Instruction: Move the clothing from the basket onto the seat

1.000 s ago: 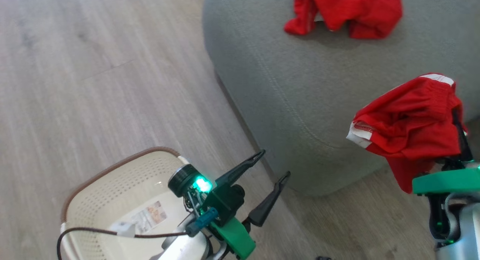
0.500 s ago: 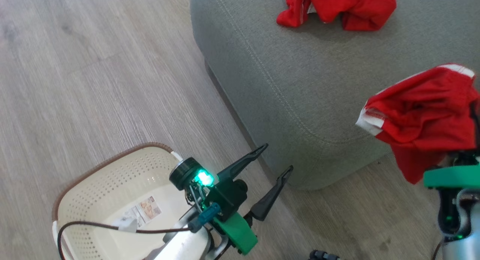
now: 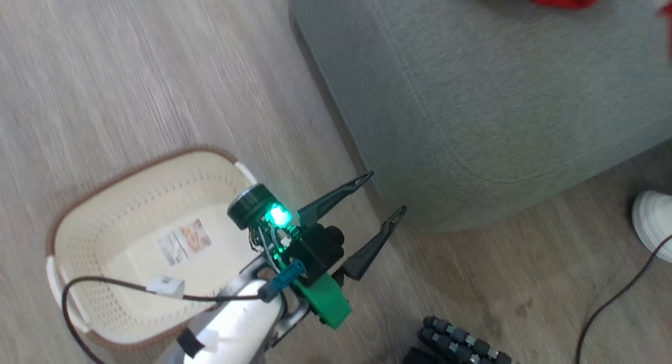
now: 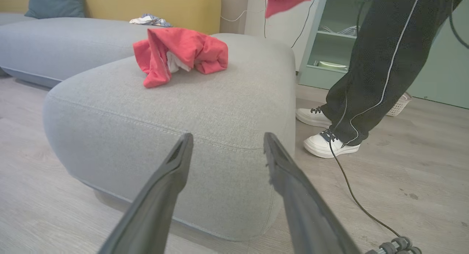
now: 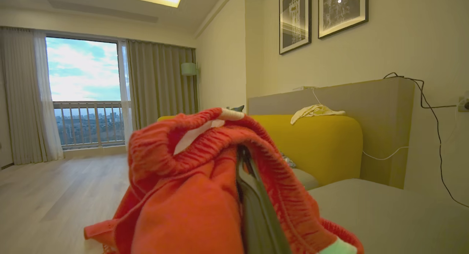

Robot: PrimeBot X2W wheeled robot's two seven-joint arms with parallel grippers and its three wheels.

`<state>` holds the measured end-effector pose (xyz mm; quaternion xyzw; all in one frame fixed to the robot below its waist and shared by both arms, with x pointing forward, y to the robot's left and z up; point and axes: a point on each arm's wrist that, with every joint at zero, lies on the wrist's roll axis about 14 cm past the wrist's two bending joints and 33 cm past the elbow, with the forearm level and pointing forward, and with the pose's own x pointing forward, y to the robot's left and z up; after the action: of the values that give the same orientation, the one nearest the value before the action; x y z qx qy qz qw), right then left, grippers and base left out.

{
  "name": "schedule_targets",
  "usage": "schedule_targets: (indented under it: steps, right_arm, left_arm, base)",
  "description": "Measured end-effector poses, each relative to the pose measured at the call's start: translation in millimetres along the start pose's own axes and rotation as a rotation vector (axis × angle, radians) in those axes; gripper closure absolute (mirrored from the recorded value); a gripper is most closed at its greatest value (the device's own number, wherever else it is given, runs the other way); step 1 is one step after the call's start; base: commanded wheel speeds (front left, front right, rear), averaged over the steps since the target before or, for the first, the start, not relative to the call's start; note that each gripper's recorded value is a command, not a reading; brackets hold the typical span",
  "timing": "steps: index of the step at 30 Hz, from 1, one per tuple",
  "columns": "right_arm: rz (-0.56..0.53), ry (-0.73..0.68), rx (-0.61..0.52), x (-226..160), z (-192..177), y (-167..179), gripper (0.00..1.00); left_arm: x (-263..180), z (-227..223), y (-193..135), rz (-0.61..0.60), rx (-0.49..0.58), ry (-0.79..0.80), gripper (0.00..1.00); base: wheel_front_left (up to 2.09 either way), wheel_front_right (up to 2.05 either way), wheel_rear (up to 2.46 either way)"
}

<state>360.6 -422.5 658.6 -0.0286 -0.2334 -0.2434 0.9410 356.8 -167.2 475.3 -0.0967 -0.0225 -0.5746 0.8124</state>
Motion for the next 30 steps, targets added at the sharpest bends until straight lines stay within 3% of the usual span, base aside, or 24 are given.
schedule_targets:
  steps: [8,17,30]
  right_arm:
    - [0.037,-0.042,-0.057,74,-17,13,1.00]
    - [0.022,-0.006,-0.038,133,-71,27,1.00]
    - [-0.046,0.349,-0.151,110,-219,16,1.00]
  left_arm:
    - [-7,-37,37,0.034,-0.037,0.034,0.00]
    - [-25,-83,65,0.091,-0.098,0.094,0.00]
    - [-46,-113,93,0.168,-0.117,0.141,0.00]
  base:
    - [0.00,0.00,0.00]
    - [0.00,0.00,0.00]
    - [0.00,0.00,0.00]
